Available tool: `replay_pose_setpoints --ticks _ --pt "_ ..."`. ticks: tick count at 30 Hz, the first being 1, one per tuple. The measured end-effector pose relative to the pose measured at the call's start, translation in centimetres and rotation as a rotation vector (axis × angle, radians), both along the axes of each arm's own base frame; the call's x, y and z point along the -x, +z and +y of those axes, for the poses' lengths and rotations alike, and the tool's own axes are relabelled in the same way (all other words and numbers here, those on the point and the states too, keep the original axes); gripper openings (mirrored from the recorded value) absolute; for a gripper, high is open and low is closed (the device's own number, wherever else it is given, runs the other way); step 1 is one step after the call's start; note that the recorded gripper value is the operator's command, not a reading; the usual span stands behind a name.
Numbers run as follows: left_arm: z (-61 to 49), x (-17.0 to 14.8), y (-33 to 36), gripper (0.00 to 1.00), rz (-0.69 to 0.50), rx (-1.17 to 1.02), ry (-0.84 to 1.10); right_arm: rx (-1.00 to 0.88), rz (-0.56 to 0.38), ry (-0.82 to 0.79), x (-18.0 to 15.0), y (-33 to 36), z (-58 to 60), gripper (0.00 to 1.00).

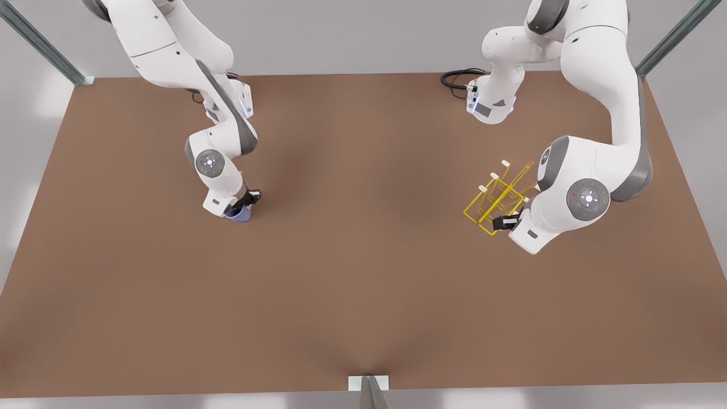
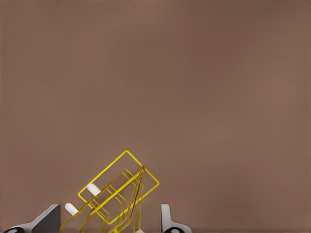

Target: Place the cup on the cup holder

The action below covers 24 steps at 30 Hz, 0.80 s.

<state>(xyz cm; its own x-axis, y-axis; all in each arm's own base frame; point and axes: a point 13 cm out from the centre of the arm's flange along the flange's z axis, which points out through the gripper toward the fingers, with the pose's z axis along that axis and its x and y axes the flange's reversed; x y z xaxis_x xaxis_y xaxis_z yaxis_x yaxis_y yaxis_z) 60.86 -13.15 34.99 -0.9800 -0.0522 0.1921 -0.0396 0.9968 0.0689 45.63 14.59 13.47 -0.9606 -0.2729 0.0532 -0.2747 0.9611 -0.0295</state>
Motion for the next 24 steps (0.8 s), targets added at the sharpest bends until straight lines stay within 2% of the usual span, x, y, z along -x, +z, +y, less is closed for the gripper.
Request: replay_pose_setpoints --ticks 5,12,15,20,24 --pt "0.0 0.0 -0.1 1.00 0.001 -0.001 0.002 -0.044 -0.034 0.011 -4.5 5.9 4.8 0.21" --pt "0.0 0.0 -0.1 1.00 0.001 -0.001 0.005 -0.320 0.102 -0.003 -6.9 7.7 21.2 0.21" --pt "0.0 0.0 -0.1 1.00 0.001 -0.001 0.006 -0.457 0.168 -0.055 -8.1 7.1 27.5 0.21" --pt "-0.1 0.0 -0.2 1.00 0.003 -0.002 0.006 -0.652 0.224 -0.200 -12.7 3.8 33.4 0.21" --pt "-0.2 0.0 -0.4 1.00 0.007 -0.002 0.005 -0.799 0.187 -0.308 -14.8 3.7 37.6 0.21"
